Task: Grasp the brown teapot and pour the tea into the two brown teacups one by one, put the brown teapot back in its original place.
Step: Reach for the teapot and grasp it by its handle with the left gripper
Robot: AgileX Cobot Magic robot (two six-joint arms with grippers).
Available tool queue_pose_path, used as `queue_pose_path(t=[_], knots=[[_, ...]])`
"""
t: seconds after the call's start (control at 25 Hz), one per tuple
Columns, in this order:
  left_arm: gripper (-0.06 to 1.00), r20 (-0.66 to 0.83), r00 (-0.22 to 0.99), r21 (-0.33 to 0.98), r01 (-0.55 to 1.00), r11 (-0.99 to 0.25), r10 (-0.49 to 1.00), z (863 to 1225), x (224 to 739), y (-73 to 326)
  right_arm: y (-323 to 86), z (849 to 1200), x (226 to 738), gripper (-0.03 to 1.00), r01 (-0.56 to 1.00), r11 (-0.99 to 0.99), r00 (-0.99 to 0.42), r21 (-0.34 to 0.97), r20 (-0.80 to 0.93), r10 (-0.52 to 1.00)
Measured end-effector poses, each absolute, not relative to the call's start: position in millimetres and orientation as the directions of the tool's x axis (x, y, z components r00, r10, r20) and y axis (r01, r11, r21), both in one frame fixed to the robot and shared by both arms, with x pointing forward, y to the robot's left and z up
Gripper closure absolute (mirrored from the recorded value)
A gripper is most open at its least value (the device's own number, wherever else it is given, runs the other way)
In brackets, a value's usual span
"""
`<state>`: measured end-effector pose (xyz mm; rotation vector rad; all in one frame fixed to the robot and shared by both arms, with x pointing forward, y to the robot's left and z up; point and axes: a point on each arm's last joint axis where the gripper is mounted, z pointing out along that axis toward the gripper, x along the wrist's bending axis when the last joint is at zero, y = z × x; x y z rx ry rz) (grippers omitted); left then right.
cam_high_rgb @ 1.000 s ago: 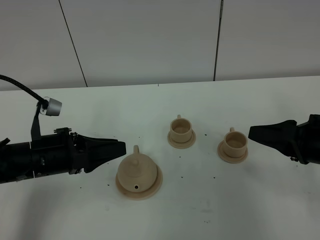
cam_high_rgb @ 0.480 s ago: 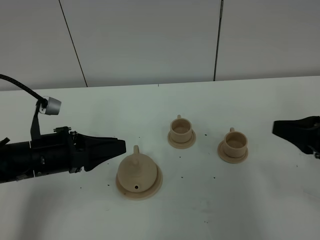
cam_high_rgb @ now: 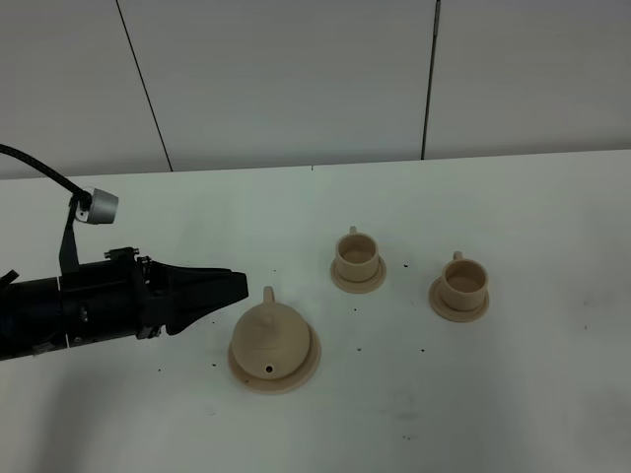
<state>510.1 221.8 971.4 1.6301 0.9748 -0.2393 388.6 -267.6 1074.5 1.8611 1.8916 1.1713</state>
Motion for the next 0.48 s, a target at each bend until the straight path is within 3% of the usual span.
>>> queue_pose_path(t=[0.24, 0.48], knots=[[0.43, -0.622, 0.632, 0.717, 0.697, 0.010, 0.462, 971, 510, 222, -279, 1064, 339, 0.73, 0.789, -0.110, -0.055, 0.605, 0.247, 0.967], [0.43, -0.624, 0.635, 0.717, 0.697, 0.011, 0.455, 972, 510, 221, -283, 1053, 306, 0.73, 0.731, -0.093, -0.048, 0.677, 0.186, 0.981]])
